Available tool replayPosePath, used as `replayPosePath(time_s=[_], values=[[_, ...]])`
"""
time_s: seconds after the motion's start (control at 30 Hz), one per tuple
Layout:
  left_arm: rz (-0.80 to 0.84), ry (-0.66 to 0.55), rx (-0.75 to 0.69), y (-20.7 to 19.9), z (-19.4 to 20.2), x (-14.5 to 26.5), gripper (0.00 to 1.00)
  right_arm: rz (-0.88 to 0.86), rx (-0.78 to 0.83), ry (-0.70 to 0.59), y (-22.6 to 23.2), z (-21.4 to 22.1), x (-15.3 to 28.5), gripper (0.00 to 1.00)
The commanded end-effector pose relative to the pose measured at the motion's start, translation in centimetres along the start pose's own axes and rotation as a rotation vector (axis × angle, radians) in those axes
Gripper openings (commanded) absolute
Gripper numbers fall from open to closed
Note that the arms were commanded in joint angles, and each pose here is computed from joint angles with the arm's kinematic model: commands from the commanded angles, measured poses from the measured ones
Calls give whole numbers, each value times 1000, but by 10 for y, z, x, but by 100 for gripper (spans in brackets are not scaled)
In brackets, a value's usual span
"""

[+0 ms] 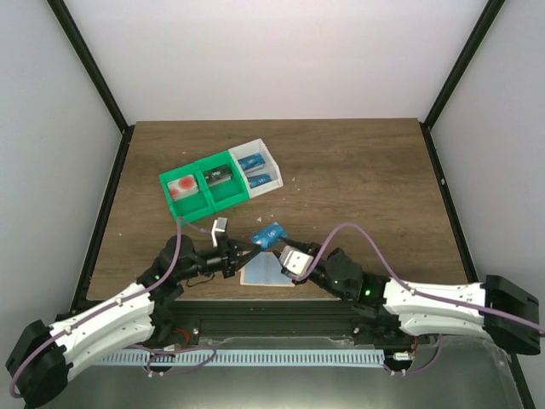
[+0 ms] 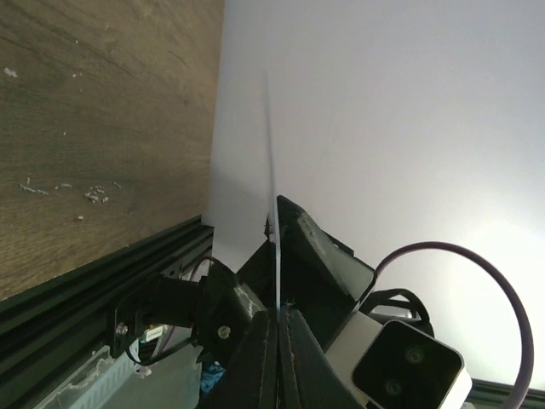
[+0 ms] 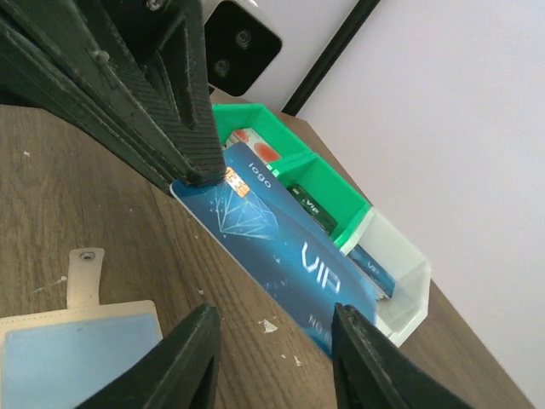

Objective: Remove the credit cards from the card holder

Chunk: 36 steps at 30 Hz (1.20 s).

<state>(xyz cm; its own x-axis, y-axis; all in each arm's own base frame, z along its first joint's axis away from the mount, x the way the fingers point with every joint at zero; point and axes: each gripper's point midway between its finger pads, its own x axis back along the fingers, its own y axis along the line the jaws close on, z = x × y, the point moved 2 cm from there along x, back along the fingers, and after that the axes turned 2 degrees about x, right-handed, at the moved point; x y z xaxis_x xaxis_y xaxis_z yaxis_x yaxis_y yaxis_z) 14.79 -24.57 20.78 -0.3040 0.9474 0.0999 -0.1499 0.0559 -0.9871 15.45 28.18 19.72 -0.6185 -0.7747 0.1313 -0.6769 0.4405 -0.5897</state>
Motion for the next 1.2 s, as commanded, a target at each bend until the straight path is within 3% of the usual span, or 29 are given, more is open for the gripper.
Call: replayPosePath(time_s=[0.0,0.17,0.27,0.33,0.43,0.67,0.8,1.17], values=[[28,-23,-91,-4,-2,3,0,-29,-159,-30,-5,-13,13,43],[19,-27,-197,0,-3,5,0,-67,-382,-74,-12,-24,36,55],[19,-39,-280,0,-5,6,0,44,-637,-70,-36,-22,48,62],[31,-44,-342,-5,-5,6,0,81,-846,-21,-46,-16,52,64],[55,-30,-417,-11,-2,6,0,25,-990,28,-51,-27,52,64],[91,1,-539,-19,6,10,0,-137,-1168,175,-48,-27,33,61],[69,-11,-564,-15,5,12,0,-264,-1299,161,-49,-23,27,51],[93,12,-575,-15,11,15,0,-425,-1445,89,-50,-25,23,47]])
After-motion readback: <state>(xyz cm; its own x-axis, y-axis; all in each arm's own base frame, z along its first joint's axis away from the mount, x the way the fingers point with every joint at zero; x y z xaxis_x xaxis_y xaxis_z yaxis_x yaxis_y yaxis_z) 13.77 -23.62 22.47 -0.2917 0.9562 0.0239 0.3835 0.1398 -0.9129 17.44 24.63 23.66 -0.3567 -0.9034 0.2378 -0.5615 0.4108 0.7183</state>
